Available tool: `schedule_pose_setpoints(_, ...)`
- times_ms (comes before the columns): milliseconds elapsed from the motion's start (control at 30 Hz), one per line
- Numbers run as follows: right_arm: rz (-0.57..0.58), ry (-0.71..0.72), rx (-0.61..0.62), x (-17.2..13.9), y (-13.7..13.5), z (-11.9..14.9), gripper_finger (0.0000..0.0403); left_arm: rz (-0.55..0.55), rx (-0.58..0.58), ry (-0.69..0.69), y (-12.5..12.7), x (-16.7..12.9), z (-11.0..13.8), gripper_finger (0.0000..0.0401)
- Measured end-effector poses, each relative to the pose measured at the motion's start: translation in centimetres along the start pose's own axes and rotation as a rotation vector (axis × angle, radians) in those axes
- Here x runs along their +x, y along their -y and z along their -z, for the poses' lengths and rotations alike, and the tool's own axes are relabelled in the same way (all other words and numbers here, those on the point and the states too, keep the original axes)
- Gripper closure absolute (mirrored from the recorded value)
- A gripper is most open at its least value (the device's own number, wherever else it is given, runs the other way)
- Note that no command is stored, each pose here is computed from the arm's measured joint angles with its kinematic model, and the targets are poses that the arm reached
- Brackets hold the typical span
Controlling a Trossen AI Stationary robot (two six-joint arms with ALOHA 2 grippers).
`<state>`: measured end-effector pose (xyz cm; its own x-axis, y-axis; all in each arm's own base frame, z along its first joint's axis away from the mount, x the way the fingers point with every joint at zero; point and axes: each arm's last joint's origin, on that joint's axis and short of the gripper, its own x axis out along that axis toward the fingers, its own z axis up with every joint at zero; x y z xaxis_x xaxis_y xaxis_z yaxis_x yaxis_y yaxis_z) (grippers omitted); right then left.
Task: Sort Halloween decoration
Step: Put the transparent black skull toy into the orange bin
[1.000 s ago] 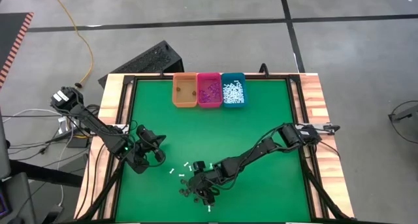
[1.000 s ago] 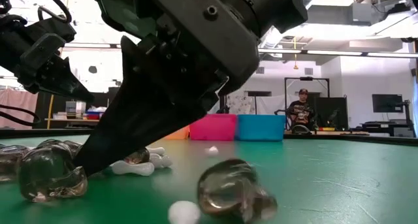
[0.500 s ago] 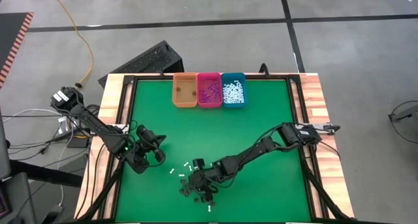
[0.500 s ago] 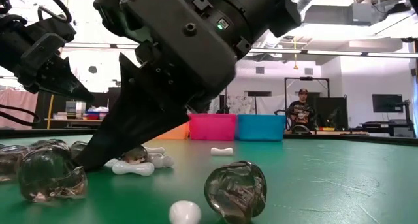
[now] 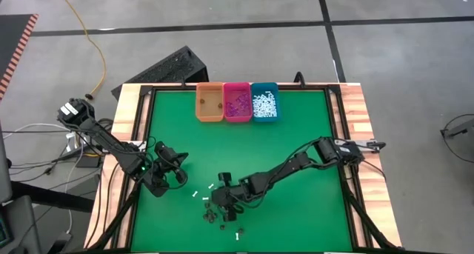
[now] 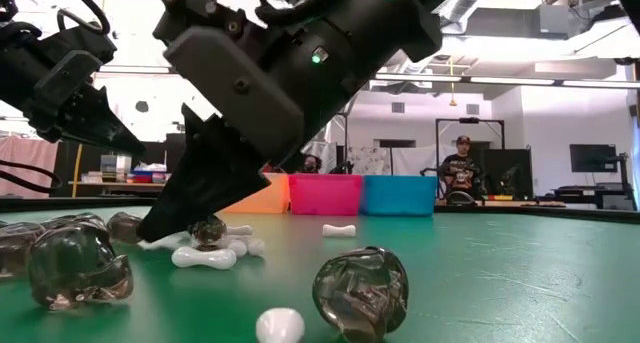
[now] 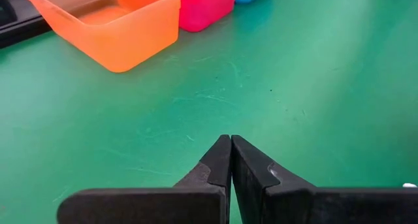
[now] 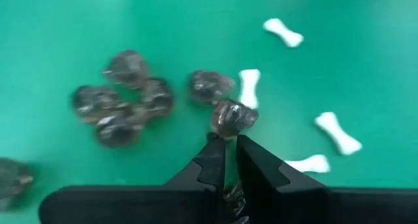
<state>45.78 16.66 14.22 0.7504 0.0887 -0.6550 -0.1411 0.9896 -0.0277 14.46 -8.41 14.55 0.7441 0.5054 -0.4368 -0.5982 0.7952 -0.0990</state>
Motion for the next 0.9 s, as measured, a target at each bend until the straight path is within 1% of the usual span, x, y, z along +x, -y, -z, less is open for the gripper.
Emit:
schedule_pose_setpoints(100, 0.013, 0.003, 0.014, 0.0, 1.0, -0.3, 0.0337, 0.000, -0.001, 0.000, 0.0, 0.0, 0.0, 0.0401)
schedule_pose_setpoints(200, -0.018, 0.022, 0.031, 0.0, 1.8, -0.8, 0.0337, 0.000, -0.002, 0.001, 0.0, 0.0, 0.0, 0.0401)
schedule_pose_setpoints(300, -0.025, 0.039, 0.034, -0.2, 1.8, -1.7, 0.0337, 0.000, -0.009, 0.001, 0.0, 0.0, 0.0, 0.0401)
schedule_pose_setpoints(500, -0.025, 0.060, -0.031, -0.7, 1.8, -2.9, 0.0337, 0.000, -0.009, 0.001, 0.0, 0.0, 0.0, 0.0401)
schedule_pose_setpoints(600, -0.015, 0.059, -0.075, -0.9, 2.3, -3.5, 0.0337, -0.001, -0.008, 0.000, 0.0, 0.0, 0.0, 0.0401)
schedule_pose_setpoints(733, 0.019, 0.028, -0.114, -1.0, 4.4, -4.2, 0.0337, -0.001, -0.007, 0.000, 0.0, 0.0, 0.0, 0.0401)
schedule_pose_setpoints(900, 0.093, 0.016, -0.148, -2.5, 9.3, -5.3, 0.0337, -0.002, -0.007, 0.000, 0.0, 0.0, 0.0, 0.0401)
